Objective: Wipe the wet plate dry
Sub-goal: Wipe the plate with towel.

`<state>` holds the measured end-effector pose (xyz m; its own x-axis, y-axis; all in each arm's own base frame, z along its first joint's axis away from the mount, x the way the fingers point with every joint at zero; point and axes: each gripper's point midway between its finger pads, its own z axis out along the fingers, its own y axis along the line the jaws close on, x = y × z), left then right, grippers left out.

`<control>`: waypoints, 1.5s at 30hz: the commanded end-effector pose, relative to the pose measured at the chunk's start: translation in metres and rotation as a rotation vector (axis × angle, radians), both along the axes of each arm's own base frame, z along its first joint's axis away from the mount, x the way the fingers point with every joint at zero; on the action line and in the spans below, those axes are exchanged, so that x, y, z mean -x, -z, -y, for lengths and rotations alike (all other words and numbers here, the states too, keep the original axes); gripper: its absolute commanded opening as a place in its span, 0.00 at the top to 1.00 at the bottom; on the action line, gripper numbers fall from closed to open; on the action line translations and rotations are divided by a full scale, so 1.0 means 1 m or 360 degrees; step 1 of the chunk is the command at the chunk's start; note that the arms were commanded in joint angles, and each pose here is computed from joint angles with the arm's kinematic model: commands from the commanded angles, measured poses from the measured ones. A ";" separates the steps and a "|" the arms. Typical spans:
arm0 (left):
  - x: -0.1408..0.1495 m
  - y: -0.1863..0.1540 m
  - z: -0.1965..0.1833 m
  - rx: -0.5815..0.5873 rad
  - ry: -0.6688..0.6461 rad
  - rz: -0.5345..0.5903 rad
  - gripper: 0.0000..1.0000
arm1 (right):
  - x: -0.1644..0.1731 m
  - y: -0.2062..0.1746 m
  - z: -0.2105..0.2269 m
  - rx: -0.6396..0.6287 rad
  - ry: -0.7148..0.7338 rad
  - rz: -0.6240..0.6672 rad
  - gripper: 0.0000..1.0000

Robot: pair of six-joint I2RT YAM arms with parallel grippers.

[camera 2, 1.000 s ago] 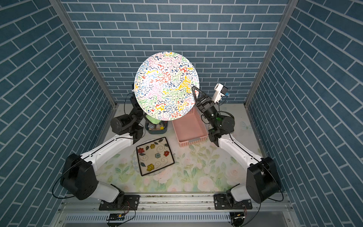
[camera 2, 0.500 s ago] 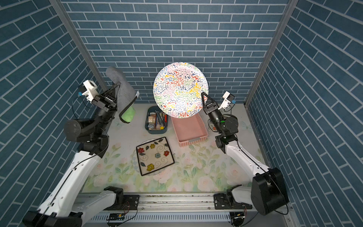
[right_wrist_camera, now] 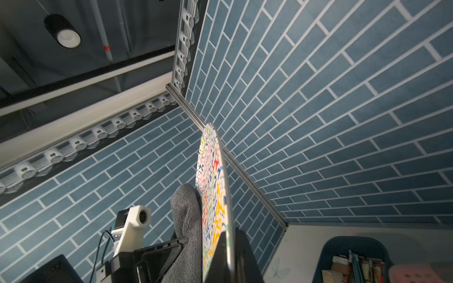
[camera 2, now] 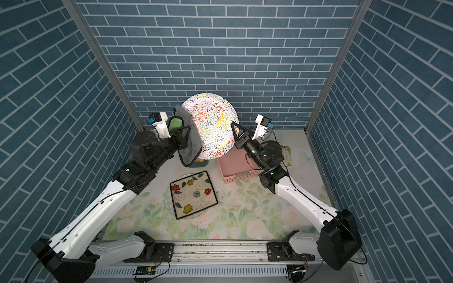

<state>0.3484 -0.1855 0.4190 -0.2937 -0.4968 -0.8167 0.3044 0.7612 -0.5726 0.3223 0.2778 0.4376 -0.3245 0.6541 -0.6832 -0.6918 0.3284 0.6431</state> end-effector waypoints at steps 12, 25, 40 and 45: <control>0.000 0.005 0.105 -0.0444 0.0608 0.0091 1.00 | 0.076 -0.084 -0.037 -0.0198 -0.0398 0.0459 1.00; -0.005 0.071 0.070 -0.0443 0.0477 -0.0161 1.00 | 0.072 -0.072 -0.010 -0.0304 -0.0305 0.0361 1.00; -0.047 0.066 0.002 -0.0308 0.0093 -0.0273 1.00 | 0.069 -0.055 -0.020 -0.0199 -0.0334 0.0328 1.00; -0.063 0.062 -0.015 -0.0279 0.0095 -0.0270 1.00 | 0.086 -0.037 -0.052 -0.0148 -0.0493 0.0305 1.00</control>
